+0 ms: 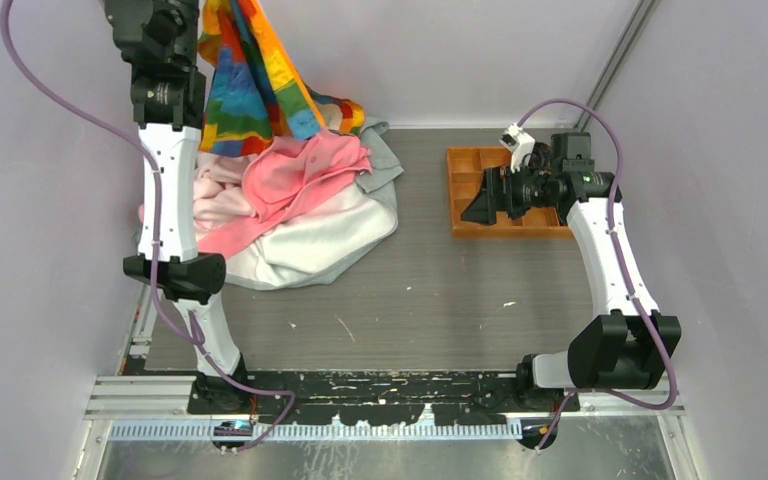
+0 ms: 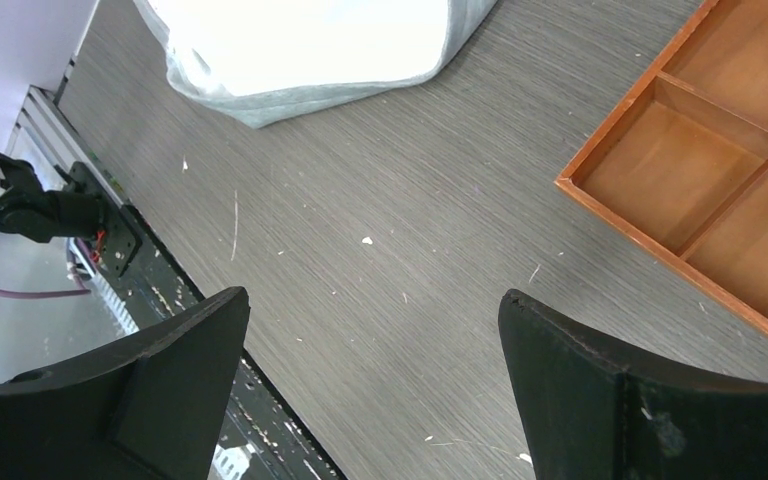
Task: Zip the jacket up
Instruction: Pick up the jacket from the center of the board, then place the jacket at the center of the board.
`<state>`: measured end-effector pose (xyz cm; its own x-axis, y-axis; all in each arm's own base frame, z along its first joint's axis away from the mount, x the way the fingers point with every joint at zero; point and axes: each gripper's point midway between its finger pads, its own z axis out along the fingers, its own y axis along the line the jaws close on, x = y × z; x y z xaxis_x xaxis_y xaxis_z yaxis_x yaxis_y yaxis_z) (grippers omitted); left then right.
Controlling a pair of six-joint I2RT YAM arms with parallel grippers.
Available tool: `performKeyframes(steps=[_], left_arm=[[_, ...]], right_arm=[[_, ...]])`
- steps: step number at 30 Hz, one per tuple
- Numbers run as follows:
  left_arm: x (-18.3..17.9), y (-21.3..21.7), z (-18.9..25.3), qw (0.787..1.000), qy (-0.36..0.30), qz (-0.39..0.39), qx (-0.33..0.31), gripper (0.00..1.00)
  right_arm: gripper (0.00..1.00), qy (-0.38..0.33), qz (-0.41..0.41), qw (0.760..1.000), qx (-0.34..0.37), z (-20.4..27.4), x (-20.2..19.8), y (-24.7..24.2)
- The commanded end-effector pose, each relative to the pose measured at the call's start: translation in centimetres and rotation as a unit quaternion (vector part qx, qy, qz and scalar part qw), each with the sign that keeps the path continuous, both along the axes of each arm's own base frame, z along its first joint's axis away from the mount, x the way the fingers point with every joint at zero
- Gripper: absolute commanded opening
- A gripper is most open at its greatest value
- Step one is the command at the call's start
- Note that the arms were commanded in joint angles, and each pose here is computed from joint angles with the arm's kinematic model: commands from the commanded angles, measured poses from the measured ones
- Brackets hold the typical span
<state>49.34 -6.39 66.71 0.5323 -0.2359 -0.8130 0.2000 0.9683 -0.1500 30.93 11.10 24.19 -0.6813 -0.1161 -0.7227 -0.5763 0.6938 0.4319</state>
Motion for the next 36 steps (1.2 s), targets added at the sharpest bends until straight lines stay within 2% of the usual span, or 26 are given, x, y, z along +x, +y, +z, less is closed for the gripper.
performKeyframes(steps=[1, 5, 9, 15, 18, 21, 28, 32, 34, 36], left_arm=[[-11.7, 2.1, 11.0, 0.980, -0.184, -0.007, -0.075, 0.00], [-15.5, 0.8, 13.0, 0.970, -0.210, -0.068, -0.100, 0.00], [-19.9, -1.5, 14.8, 0.959, -0.242, -0.110, -0.096, 0.00], [-25.0, -6.8, 15.6, 0.939, -0.246, -0.219, -0.093, 0.00], [-26.3, -10.0, 14.7, 0.933, -0.220, -0.273, -0.083, 0.00], [-27.7, -12.9, 13.9, 0.923, -0.200, -0.320, -0.077, 0.00], [-30.6, -20.1, 12.7, 0.891, -0.177, -0.411, -0.076, 0.00], [-31.4, -23.6, 11.3, 0.883, -0.154, -0.438, -0.067, 0.00], [-31.1, -24.9, 10.0, 0.884, -0.126, -0.447, -0.058, 0.00], [-30.3, -25.8, 8.7, 0.886, -0.098, -0.449, -0.057, 0.00]], right_arm=[[1.00, -0.029, 0.013, 0.999, 0.029, 1.8, 0.1, 1.0], [1.00, -0.028, 0.015, 0.999, 0.038, 1.9, 0.2, 1.2], [1.00, -0.033, 0.025, 0.998, 0.050, 2.4, 0.3, 1.8], [1.00, -0.112, 0.109, 0.986, 0.059, 5.5, 1.5, 7.0], [1.00, -0.145, 0.137, 0.978, 0.063, 8.4, 2.4, 10.0], [1.00, -0.165, 0.149, 0.971, 0.095, 10.7, 3.2, 12.6], [1.00, -0.167, 0.143, 0.948, 0.230, 16.2, 4.5, 18.2], [0.99, -0.164, 0.151, 0.931, 0.290, 18.5, 4.1, 19.4], [0.96, -0.167, 0.163, 0.928, 0.289, 18.4, 3.3, 19.3], [0.83, -0.164, 0.179, 0.928, 0.282, 17.8, 2.2, 19.0]])
